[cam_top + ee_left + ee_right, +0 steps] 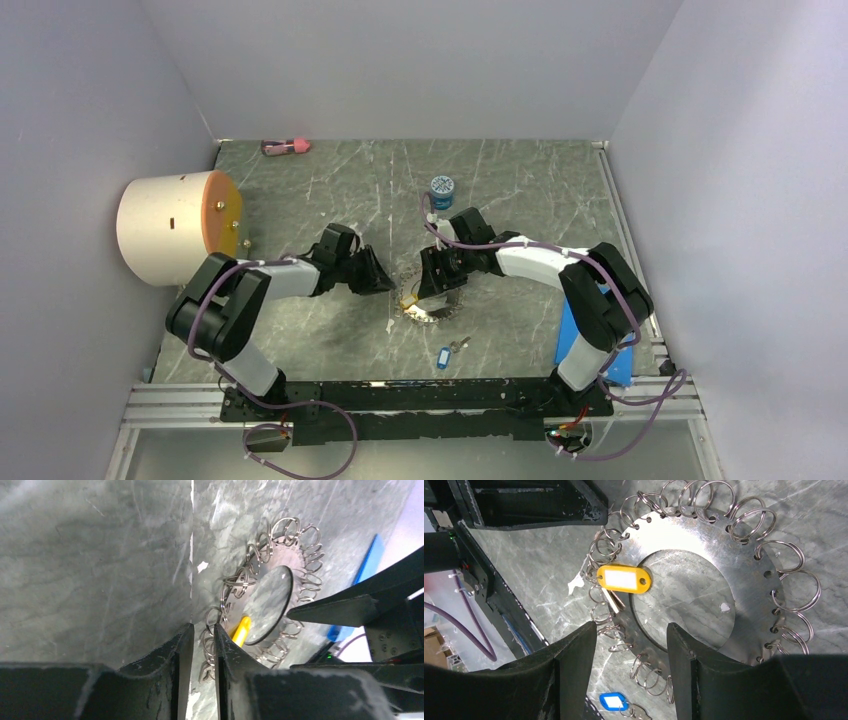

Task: Put the keys on the keyring

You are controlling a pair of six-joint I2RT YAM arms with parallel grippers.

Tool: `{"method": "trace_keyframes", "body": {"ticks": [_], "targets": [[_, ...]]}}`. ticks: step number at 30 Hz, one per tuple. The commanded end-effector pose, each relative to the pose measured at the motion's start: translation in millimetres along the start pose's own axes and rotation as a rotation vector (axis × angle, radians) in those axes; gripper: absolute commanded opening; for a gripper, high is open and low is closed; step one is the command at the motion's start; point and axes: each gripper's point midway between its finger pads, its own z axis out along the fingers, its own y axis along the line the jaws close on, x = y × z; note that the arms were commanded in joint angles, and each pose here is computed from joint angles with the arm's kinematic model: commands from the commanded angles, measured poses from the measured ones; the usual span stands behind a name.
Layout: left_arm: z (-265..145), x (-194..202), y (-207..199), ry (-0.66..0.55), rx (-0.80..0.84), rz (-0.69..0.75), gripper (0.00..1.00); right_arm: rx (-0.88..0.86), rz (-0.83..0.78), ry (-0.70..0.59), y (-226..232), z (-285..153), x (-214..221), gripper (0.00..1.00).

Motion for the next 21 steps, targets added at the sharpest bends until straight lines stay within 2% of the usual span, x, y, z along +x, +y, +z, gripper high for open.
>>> {"method": "trace_keyframes", "body": {"ticks": [1,3,11,21], "targets": [[3.2,11.2,1.0,0.015,0.038,-0.105,0.26,-0.010,-0.038,-0.028,5.9,0.3,-16.4,0.57],[7.6,16.1,2.3,0.030,0.057,-0.140,0.21,-0.009,-0.038,-0.028,5.6,0.5,-16.2,0.57],[21.0,19.6,4.3,0.043,0.092,-0.207,0.17,-0.004,-0.036,-0.029,5.4,-0.9,-15.9,0.57],[20.3,11.2,-4.4,0.021,0.121,-0.191,0.19,-0.004,-0.036,-0.030,5.4,-0.9,-16.1,0.57]]}}
